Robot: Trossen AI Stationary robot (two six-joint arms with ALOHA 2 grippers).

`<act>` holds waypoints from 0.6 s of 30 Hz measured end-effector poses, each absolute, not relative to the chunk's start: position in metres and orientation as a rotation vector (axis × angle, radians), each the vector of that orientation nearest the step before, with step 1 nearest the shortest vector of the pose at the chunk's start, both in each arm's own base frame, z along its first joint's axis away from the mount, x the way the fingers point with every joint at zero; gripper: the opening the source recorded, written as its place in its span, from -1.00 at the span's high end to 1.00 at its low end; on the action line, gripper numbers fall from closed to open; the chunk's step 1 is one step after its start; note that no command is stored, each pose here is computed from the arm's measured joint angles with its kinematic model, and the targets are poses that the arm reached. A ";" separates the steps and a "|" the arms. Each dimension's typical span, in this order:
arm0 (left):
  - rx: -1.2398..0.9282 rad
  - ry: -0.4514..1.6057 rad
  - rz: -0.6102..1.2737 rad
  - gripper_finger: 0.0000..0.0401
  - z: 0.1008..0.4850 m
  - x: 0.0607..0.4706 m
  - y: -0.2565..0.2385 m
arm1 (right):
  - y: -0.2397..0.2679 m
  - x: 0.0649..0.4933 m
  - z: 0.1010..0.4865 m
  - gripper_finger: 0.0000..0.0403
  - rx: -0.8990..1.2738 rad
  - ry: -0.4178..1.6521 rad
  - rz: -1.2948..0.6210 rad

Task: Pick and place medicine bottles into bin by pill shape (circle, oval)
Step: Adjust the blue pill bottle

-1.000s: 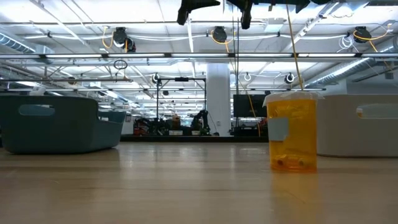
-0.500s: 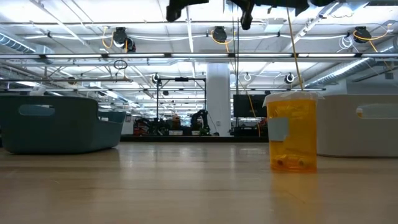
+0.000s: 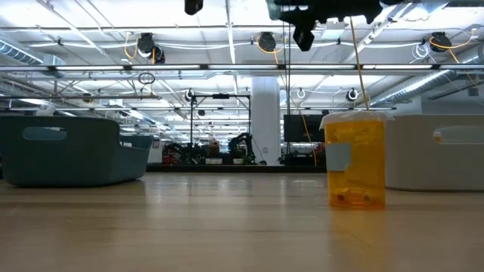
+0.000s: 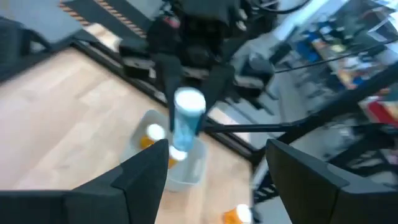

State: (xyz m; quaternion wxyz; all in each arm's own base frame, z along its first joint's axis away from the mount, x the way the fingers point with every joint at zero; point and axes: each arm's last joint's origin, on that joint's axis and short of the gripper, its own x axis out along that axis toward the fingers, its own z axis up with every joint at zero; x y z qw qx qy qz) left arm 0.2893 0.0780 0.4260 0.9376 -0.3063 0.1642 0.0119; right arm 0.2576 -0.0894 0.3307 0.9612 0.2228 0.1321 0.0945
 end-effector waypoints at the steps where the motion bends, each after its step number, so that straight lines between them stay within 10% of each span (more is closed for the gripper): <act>1: -0.608 0.344 0.033 -0.35 0.427 0.290 0.077 | -0.087 0.258 0.328 0.54 0.427 0.292 0.176; 18: -0.356 0.486 0.191 -0.35 0.408 0.315 0.063 | -0.073 0.260 0.299 0.54 0.171 0.472 -0.125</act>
